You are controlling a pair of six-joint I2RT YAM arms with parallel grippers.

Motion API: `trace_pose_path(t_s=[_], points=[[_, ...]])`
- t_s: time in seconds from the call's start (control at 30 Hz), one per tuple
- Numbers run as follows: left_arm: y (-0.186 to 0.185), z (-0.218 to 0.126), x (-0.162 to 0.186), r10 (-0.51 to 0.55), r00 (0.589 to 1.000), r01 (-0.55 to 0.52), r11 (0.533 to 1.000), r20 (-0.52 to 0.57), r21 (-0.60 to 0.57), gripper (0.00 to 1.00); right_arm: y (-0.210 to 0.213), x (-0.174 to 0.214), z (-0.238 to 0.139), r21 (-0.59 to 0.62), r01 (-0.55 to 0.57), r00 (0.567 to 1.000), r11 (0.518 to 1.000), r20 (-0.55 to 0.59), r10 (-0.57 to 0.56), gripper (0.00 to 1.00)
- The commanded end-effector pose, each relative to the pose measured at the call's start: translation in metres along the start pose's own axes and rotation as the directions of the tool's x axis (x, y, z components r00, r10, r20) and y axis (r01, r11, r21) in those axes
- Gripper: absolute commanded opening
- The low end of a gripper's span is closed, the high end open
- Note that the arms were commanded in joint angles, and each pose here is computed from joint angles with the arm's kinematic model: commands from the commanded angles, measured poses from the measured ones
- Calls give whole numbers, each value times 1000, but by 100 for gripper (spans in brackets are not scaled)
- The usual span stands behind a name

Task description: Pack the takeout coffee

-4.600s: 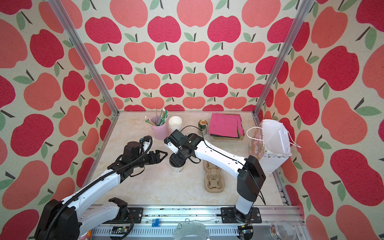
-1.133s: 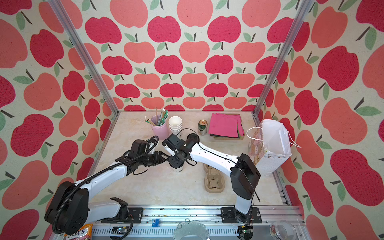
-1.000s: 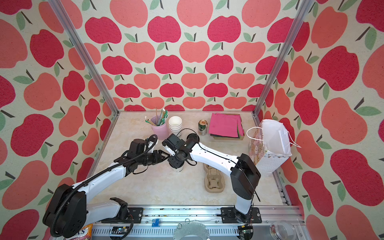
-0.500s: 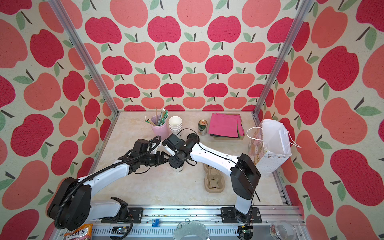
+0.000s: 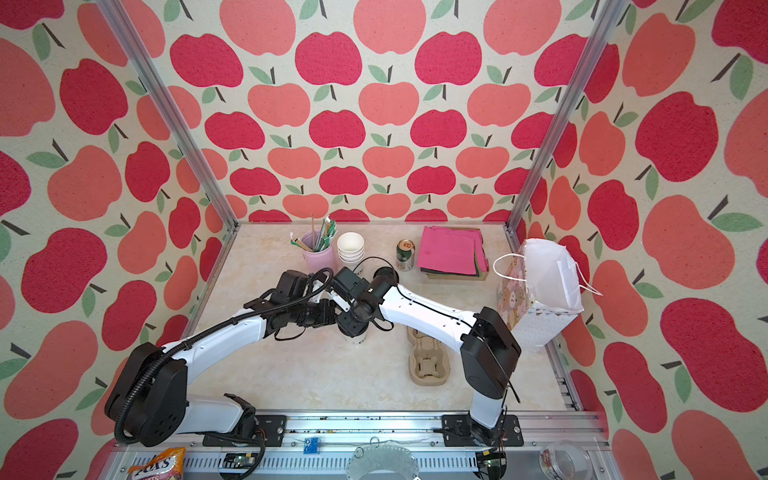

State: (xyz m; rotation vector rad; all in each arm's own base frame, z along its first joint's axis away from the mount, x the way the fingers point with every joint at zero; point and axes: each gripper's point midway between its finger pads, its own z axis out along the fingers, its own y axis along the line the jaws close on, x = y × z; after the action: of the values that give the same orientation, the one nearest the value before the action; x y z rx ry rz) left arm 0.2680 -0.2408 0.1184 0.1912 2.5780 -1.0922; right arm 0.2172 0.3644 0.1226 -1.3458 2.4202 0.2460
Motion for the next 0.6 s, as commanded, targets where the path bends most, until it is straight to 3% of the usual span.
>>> trace_pose_path(t_s=[0.0,0.33,0.57], points=[[36,2,30,-63,994,49,986,-84,-157,55,10,92,43,-44,-42,934,998,-358,23,59],[36,-2,31,-57,995,43,985,-83,-166,54,1,50,25,-62,-113,982,992,-162,101,64],[36,-4,33,-61,995,47,984,-81,-170,54,-3,23,11,-74,-122,992,990,-44,119,66]])
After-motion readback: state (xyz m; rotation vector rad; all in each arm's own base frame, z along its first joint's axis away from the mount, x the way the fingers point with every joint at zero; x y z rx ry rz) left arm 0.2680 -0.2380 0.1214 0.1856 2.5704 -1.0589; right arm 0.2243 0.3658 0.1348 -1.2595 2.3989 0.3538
